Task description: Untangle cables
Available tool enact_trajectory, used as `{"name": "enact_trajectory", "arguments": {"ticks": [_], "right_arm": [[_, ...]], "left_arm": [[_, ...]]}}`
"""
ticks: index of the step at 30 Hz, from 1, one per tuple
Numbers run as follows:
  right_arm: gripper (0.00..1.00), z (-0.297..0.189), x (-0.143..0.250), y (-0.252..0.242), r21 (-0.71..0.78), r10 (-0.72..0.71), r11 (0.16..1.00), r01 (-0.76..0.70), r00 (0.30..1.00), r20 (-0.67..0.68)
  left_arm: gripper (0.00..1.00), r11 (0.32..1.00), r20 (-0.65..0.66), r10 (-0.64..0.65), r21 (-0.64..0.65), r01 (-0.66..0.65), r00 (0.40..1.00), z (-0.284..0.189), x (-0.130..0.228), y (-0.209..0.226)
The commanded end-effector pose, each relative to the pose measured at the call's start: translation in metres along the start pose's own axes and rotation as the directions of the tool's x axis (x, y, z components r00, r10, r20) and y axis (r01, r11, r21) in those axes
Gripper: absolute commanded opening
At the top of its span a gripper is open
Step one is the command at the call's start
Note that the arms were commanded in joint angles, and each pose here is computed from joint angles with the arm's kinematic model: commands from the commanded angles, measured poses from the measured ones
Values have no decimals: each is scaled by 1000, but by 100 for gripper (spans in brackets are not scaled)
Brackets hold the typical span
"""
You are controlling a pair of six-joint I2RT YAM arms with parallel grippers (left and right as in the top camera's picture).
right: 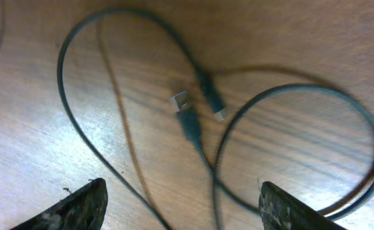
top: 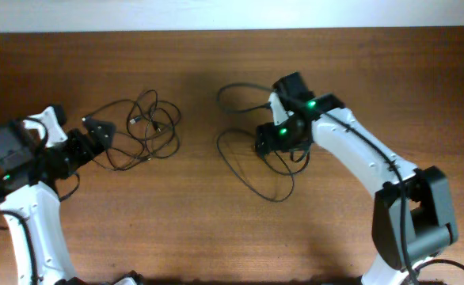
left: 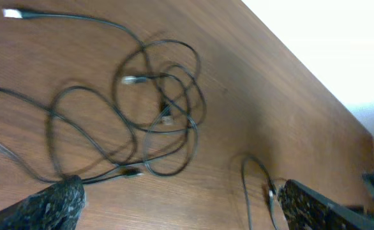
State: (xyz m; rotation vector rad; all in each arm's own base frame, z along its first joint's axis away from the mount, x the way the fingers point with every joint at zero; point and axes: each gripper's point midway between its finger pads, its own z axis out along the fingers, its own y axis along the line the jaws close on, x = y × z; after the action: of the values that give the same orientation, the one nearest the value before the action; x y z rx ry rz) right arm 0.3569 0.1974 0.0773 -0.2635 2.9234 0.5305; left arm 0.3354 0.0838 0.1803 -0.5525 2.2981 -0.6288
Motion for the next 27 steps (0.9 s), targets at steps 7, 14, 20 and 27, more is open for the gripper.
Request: {"name": "enact_trajectory", "arguments": {"ticks": [7,14,20,27], "right_arm": [[80,-43,-9,-130,-19,346,938,-345,937,44],[98,-69,7,-214,90,506,851,-517,854,117],[98,-71,8,-217,89,513,847,-524,850,121],[99,-71,8,-217,89,513,847,-524,850,121]], "left_arm": [[99,959,-132,283,60,-277,950,51,52,-110],[99,909,-333,408,68,-410,850,92,110,-180],[99,874,-507,445,68,-481,738,142,146,-218],[0,944,-467,280,-26,-329,839,179,182,-248]]}}
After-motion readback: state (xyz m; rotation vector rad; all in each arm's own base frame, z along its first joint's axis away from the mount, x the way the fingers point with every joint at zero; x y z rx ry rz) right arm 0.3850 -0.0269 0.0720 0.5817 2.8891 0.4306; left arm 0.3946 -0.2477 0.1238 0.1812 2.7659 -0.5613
